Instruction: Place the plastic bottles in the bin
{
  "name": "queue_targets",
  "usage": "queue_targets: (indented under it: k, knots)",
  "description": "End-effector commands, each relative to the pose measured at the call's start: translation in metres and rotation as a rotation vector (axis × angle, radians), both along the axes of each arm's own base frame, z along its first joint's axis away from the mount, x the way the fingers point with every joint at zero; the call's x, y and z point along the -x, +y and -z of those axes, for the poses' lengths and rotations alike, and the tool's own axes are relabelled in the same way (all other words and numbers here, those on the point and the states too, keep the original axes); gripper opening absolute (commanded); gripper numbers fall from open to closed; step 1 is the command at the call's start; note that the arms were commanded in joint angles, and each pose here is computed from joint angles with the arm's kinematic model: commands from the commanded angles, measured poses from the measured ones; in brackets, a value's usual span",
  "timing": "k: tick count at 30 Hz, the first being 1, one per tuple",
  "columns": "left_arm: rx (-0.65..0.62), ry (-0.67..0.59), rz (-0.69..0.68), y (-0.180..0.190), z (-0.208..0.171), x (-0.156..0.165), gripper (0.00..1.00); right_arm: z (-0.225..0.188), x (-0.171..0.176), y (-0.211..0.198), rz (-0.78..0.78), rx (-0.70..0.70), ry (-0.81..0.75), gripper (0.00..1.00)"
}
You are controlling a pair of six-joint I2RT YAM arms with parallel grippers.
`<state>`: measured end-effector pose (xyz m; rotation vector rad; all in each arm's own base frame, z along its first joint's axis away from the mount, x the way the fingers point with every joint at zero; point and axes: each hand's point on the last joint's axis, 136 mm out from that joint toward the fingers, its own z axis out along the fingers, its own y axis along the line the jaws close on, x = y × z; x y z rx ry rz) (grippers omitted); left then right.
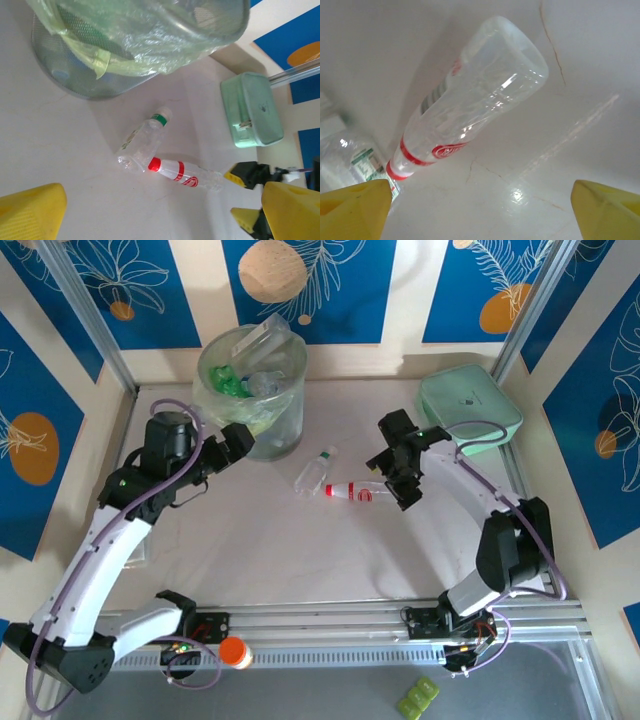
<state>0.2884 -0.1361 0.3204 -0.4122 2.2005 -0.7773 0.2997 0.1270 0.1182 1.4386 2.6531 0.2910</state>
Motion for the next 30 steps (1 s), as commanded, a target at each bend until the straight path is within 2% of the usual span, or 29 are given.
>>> queue_targets:
  k: [1,3,8,11,15,19,23,30]
  knots:
    - [-0.008,-0.042,-0.015,0.005,-0.003,-0.002,0.99,0.013,-0.004,0.003,0.161,-0.077,0.083,0.96]
    - [-0.005,-0.052,-0.015,0.006,-0.003,-0.001,0.99,0.026,-0.012,0.003,0.192,-0.087,0.1,1.0]
    - [0.005,-0.043,0.005,0.002,0.005,0.001,0.99,0.061,-0.03,0.005,0.232,-0.124,0.166,0.99]
    - [-0.013,-0.03,-0.004,0.004,0.011,0.001,0.99,0.073,-0.034,0.0,0.244,-0.101,0.184,1.0]
    - [-0.019,-0.031,-0.006,0.005,0.013,0.0,0.99,0.079,-0.034,-0.011,0.253,-0.08,0.174,0.91]
    - [-0.019,-0.023,-0.001,0.003,0.015,-0.002,0.99,0.078,-0.031,-0.021,0.239,-0.054,0.153,0.67]
    - [-0.022,-0.017,0.004,0.001,0.016,-0.004,0.99,0.077,-0.025,-0.024,0.232,-0.065,0.142,0.54]
    - [-0.026,-0.009,0.109,-0.018,0.016,0.0,0.99,0.053,-0.012,-0.032,0.188,-0.08,0.077,0.53]
